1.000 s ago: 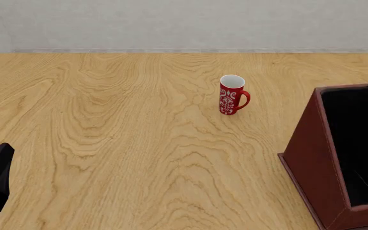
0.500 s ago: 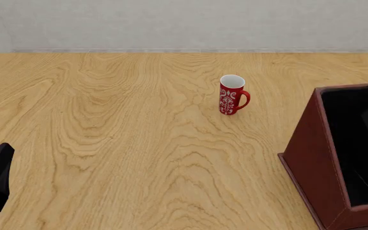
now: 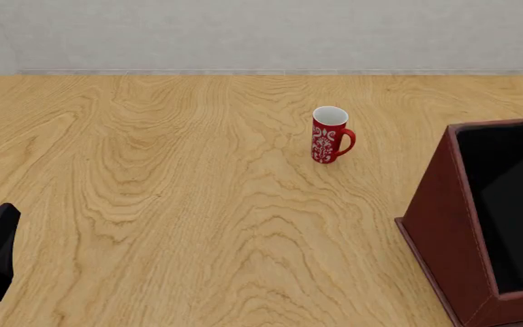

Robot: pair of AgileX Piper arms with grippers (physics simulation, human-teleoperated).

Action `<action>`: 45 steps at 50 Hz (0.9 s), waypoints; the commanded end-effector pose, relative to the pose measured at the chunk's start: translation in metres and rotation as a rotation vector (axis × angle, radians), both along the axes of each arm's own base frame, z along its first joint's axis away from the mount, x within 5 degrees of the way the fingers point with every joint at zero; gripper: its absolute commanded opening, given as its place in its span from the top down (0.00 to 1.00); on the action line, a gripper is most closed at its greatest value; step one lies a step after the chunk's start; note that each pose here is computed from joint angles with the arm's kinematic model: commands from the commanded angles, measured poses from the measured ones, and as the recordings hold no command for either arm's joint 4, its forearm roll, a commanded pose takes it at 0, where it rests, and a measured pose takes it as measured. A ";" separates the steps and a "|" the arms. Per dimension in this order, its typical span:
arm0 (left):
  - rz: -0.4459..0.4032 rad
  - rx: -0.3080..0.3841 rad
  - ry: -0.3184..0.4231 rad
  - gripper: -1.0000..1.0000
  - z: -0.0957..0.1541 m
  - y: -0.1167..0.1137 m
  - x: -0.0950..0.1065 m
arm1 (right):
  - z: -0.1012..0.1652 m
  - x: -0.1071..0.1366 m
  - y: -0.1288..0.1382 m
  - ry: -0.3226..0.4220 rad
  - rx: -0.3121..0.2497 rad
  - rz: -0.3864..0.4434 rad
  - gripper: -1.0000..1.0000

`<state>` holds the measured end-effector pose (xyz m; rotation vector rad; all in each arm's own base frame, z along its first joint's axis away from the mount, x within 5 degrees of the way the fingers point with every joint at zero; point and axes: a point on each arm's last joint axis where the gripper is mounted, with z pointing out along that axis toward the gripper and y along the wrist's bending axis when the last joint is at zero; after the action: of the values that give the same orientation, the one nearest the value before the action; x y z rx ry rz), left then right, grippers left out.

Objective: Pick up the book and place it in the left compartment of the caddy.

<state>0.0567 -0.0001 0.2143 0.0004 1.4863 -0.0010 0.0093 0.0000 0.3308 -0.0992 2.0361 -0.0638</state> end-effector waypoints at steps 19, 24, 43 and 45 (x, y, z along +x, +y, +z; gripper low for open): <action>0.000 0.000 0.000 0.00 0.000 0.000 0.000 | -0.034 0.039 -0.005 0.042 -0.009 -0.091 1.00; 0.000 0.000 0.000 0.00 0.000 0.000 0.000 | -0.043 0.051 -0.006 0.057 -0.013 -0.094 1.00; 0.000 0.000 0.000 0.00 0.000 0.000 0.000 | -0.077 0.081 -0.012 0.104 -0.021 -0.114 1.00; 0.000 0.000 0.000 0.00 0.000 0.000 0.000 | -0.082 0.086 -0.013 0.113 -0.021 -0.116 1.00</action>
<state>0.0567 0.0000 0.2143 0.0004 1.4862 -0.0009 0.0811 -0.0097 0.2656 -0.0262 2.1387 -0.1536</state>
